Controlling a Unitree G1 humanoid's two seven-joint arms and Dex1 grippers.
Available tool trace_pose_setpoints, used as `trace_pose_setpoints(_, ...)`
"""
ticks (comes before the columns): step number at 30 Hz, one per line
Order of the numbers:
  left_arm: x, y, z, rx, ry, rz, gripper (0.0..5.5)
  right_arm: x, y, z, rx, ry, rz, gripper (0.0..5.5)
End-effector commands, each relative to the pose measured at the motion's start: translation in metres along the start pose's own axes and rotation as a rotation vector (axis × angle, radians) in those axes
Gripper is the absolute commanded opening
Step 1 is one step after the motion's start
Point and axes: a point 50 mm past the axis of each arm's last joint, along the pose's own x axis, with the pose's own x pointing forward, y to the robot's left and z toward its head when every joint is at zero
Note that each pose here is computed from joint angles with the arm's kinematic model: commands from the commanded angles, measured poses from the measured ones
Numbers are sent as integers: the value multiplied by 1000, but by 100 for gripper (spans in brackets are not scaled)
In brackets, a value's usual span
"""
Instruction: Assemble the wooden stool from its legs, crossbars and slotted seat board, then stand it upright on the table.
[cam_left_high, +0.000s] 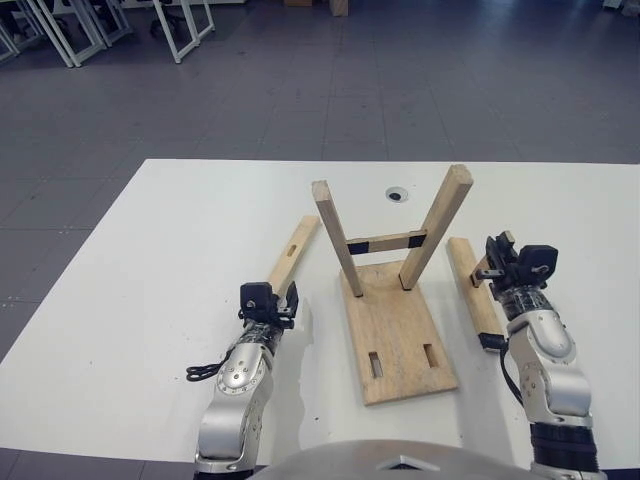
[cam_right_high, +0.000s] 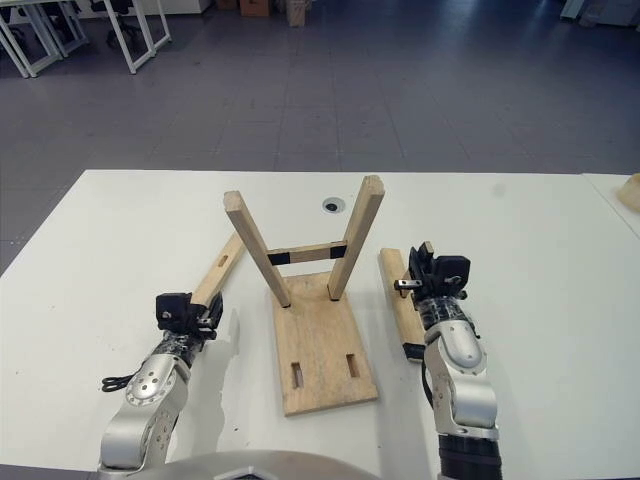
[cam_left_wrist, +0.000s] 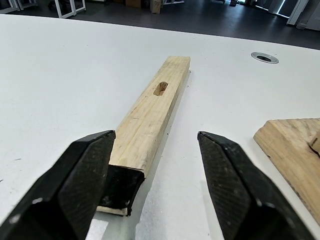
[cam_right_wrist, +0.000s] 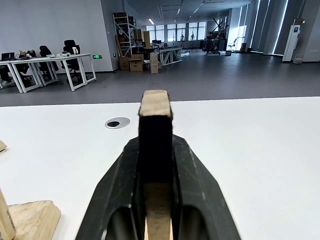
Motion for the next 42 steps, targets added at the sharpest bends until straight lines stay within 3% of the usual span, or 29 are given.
trace_pose_setpoints(1,1,1,2,8,-15,10,306,7,-2,4,-2,10,-27,40)
trace_pose_setpoints(7,3,4,3,25,-17,3,306,8,-3,6,7,-29,-61,40)
trace_pose_setpoints(14,4,6,1,39,-11,-10,306,-16,-2,-40,19,99,-84,40)
trace_pose_setpoints(23,7,7,4,33,-27,-9,306,7,-2,-6,6,-36,-92,40)
trace_pose_setpoints(39,6,9,6,16,-42,-5,306,8,-6,7,-5,-70,-110,40)
trace_pose_setpoints(42,5,9,6,18,-39,-5,306,9,-5,9,7,-76,-102,117)
